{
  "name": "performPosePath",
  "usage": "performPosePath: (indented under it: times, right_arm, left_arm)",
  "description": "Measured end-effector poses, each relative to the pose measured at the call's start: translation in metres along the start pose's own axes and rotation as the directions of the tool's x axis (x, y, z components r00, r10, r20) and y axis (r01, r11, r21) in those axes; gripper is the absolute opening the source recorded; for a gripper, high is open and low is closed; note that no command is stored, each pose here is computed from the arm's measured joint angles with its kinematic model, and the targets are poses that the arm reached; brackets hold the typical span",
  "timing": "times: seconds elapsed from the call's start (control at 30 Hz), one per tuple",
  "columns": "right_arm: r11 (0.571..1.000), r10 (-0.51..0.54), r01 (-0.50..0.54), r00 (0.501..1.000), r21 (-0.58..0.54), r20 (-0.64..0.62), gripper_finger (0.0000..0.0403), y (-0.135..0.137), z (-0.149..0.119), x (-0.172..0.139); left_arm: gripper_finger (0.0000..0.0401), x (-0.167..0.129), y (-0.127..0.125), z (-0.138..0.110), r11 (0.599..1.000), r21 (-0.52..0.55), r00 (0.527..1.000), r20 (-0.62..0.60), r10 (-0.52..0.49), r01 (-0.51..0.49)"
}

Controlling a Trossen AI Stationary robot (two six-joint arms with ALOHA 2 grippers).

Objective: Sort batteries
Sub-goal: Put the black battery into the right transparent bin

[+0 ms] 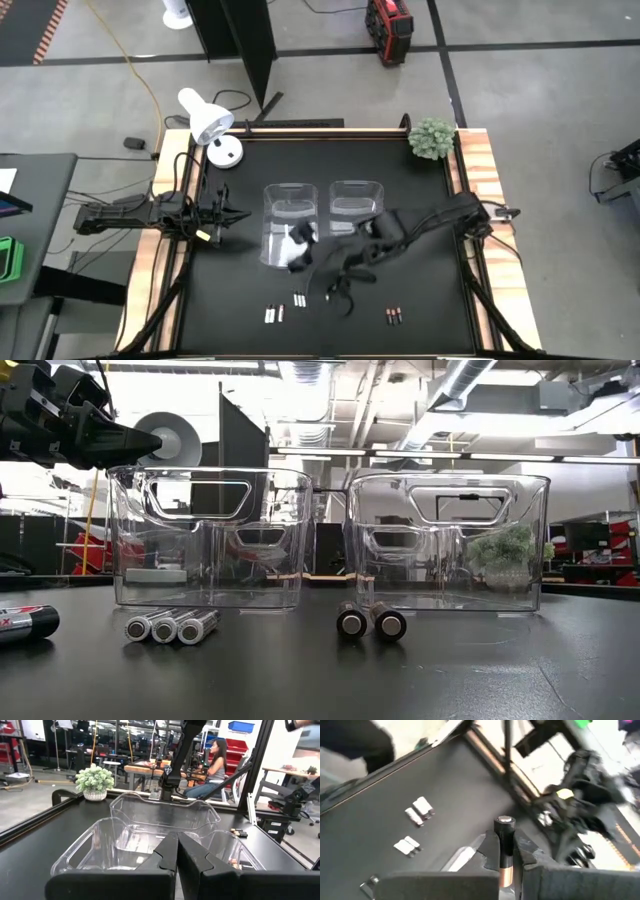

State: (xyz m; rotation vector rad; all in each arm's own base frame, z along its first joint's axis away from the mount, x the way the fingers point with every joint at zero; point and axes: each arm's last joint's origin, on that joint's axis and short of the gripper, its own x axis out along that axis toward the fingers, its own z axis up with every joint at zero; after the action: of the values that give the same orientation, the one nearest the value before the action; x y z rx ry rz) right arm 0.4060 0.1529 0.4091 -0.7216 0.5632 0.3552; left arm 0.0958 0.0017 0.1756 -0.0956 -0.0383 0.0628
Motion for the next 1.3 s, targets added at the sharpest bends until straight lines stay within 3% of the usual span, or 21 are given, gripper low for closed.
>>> performPosePath:
  times: [0.3, 0.57, 0.8, 1.3]
  right_arm:
    - [0.984, -0.135, 0.117, 0.982, 0.137, 0.130, 0.0015, -0.036, 0.001, -0.050]
    - [0.932, -0.220, 0.157, 0.961, 0.328, 0.167, 0.0015, -0.060, -0.006, -0.073]
    - [0.869, -0.255, 0.162, 0.957, 0.468, 0.141, 0.0015, -0.075, -0.017, -0.076]
    - [0.776, -0.242, 0.089, 0.956, 0.625, 0.166, 0.0015, -0.091, -0.029, -0.075]
  left_arm:
    - [0.0000, 0.000, 0.000, 0.000, 1.000, 0.000, 1.000, 0.000, 0.000, 0.000]
    - [0.0000, 0.000, 0.000, 0.000, 1.000, 0.000, 1.000, 0.001, 0.000, 0.000]
    - [0.0000, 0.000, 0.000, 0.000, 1.000, 0.000, 1.000, 0.001, 0.000, 0.000]
    - [0.0000, 0.000, 0.000, 0.000, 1.000, 0.000, 1.000, 0.001, 0.000, 0.000]
